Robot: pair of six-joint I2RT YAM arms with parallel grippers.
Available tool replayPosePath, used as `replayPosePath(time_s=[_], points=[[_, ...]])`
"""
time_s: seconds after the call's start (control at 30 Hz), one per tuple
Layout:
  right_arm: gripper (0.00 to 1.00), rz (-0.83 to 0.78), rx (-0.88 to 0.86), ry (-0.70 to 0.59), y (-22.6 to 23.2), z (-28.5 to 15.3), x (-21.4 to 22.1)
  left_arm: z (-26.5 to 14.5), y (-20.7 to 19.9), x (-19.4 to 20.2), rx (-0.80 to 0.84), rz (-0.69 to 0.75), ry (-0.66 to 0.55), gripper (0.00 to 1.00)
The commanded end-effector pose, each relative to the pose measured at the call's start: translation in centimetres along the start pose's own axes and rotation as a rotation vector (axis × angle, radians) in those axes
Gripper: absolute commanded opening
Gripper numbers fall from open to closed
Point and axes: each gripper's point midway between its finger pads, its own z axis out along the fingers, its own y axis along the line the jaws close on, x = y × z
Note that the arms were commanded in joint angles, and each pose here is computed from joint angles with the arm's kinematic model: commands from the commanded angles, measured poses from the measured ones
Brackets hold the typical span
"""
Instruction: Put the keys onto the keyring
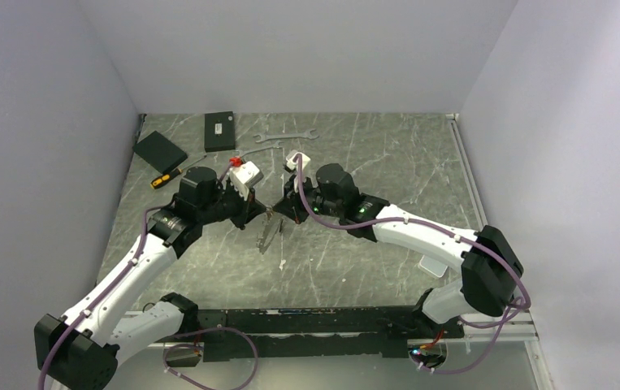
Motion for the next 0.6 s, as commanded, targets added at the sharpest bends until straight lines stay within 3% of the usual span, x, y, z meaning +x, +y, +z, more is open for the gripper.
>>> replayPosePath(time_s=[0.0,0.57], points=[[0.0,-0.014,-0.011,-0.082,0.6,-0.1,-3.6,-0.2,-0.6,-0.3,0.034,0.018,-0.012,0.0],[0.0,-0.008,-0.033,-0.086,1.2,-0.1,-4.6,0.0,-0.6,0.0,0.021,0.032,0.003,0.0]])
